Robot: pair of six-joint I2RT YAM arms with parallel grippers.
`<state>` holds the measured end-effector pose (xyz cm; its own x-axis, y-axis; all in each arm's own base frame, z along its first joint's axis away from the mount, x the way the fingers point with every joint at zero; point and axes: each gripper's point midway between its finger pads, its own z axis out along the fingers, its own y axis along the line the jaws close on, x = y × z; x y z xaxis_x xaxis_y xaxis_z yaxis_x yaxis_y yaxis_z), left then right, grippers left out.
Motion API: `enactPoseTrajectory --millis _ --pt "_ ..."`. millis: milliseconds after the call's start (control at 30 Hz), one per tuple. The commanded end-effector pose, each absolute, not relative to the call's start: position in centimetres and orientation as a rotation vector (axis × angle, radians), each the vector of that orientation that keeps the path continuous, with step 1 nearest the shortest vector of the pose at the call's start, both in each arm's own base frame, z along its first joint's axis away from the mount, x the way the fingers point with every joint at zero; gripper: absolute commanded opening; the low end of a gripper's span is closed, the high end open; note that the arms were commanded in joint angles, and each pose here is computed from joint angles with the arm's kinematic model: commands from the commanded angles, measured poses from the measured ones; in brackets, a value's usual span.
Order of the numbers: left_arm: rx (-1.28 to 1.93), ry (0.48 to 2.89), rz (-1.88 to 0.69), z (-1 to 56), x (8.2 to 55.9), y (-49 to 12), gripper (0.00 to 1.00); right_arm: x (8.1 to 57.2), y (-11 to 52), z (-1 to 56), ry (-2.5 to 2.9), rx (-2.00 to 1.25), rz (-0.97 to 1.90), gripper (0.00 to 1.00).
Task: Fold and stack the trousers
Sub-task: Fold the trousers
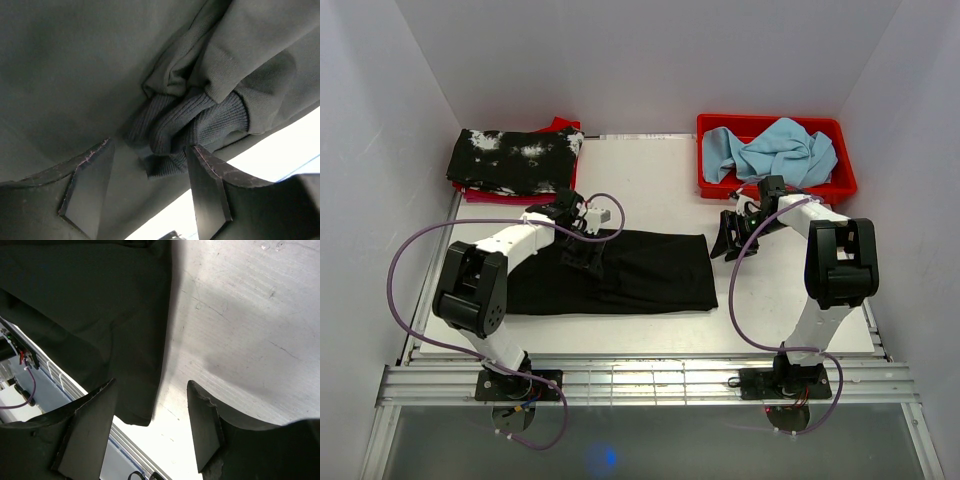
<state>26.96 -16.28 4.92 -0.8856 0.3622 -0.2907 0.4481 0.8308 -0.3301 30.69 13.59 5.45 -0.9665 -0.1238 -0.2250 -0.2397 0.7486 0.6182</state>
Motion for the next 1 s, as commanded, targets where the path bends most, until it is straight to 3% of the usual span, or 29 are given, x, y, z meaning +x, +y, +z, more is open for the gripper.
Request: enactPoseTrajectory --millis 0,200,233,400,467,500,733,967 --pt "0.666 2.701 -0.600 5.9 28.8 -17.1 0.70 30.8 13.9 5.9 2.750 -0.313 1.041 0.64" --pt "0.723 2.639 -0.768 6.0 28.6 -19.0 0.60 30.8 14.0 5.9 2.749 -0.315 1.043 0.63" --pt "0.730 2.638 -0.780 5.9 28.5 -19.1 0.50 30.8 14.0 5.9 2.749 -0.317 1.045 0.63" --pt "0.758 2.612 -0.801 6.6 28.7 -19.4 0.24 30.8 14.0 5.8 2.750 -0.321 1.047 0.63" --pt "0.787 2.555 -0.802 8.3 29.3 -19.7 0.05 30.7 13.9 5.7 2.752 -0.326 1.045 0.62" --pt "0.796 2.539 -0.802 8.9 29.5 -19.8 0.00 30.6 13.9 5.7 2.754 -0.325 1.045 0.61" --pt "0.881 2.399 -0.753 12.8 30.6 -19.9 0.00 30.6 13.7 5.3 2.758 -0.337 1.036 0.61" --pt "0.890 2.456 -0.687 9.2 30.5 -18.9 0.00 30.8 14.1 5.1 2.749 -0.326 1.073 0.62"
